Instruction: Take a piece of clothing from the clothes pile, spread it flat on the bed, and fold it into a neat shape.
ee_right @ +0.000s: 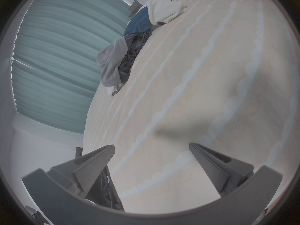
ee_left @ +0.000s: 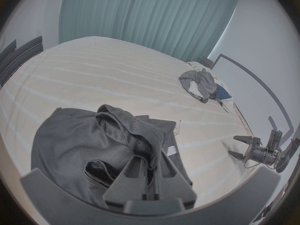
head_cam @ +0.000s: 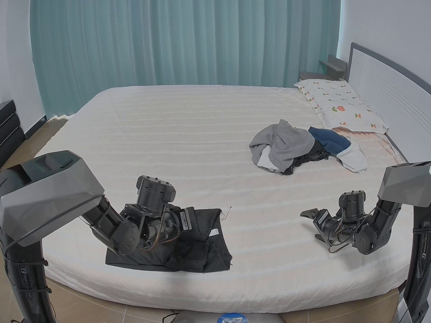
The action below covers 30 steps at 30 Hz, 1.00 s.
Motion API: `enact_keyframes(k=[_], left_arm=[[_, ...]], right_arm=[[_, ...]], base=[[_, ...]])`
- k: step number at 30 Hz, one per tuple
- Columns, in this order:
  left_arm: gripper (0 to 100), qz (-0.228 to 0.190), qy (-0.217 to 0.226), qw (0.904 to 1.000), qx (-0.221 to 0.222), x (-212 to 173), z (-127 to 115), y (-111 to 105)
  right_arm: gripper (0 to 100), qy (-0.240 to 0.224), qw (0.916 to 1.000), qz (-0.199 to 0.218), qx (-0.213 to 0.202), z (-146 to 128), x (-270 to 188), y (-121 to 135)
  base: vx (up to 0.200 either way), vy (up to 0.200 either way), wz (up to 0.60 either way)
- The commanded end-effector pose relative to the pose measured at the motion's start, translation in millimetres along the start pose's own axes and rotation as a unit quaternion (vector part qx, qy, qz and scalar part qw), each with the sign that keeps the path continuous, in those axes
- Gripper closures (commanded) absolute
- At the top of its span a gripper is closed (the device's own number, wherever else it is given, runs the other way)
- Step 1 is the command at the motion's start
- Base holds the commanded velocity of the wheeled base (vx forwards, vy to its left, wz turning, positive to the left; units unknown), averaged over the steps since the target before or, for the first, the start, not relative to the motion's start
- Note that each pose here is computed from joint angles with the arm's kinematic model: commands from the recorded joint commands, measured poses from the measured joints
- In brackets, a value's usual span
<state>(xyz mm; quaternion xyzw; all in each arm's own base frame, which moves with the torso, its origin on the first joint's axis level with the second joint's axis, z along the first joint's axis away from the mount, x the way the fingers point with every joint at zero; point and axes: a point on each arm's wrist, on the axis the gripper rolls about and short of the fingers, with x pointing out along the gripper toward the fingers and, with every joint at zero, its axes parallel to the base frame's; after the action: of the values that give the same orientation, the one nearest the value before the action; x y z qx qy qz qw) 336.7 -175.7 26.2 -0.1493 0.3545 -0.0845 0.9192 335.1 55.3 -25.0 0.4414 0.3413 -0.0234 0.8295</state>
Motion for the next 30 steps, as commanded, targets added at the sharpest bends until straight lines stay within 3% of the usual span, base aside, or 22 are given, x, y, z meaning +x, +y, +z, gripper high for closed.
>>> enact_keyframes(k=[1, 12, 13, 17, 24, 27, 30], left_arm=[[100, -0.009, 0.014, 0.9998, -0.007, 22, -15, -15], [100, -0.007, 0.029, 0.9994, -0.020, 35, -27, -30], [0, -0.009, 0.026, 0.9993, -0.027, 34, -25, -31], [0, -0.013, 0.025, 0.9985, -0.047, 27, -24, -35], [0, -0.054, 0.013, 0.9922, -0.112, -16, -1, -39], [0, -0.060, 0.018, 0.9893, -0.132, -33, 4, -29], [0, -0.038, 0.025, 0.9886, -0.144, -46, -1, -7]], right_arm=[[0, 0.000, 1.0000, 0.001, 0.000, 0, 0, 0], [0, 0.000, 1.0000, 0.001, 0.000, 0, 0, 0], [0, 0.000, 1.0000, 0.001, 0.000, 0, 0, 0], [0, 0.000, 1.0000, 0.001, 0.000, 0, 0, 0], [0, 0.001, 1.0000, 0.000, 0.000, 0, 0, 0], [0, 0.001, 1.0000, 0.000, 0.000, 0, 0, 0], [0, 0.001, 1.0000, 0.000, 0.000, 0, 0, 0]], base=[[0.000, 0.000, 0.00], [0.000, 0.000, 0.00], [0.000, 0.000, 0.00], [0.000, 0.000, 0.00], [0.000, 0.000, 0.00], [0.000, 0.000, 0.00], [0.000, 0.000, 0.00]])
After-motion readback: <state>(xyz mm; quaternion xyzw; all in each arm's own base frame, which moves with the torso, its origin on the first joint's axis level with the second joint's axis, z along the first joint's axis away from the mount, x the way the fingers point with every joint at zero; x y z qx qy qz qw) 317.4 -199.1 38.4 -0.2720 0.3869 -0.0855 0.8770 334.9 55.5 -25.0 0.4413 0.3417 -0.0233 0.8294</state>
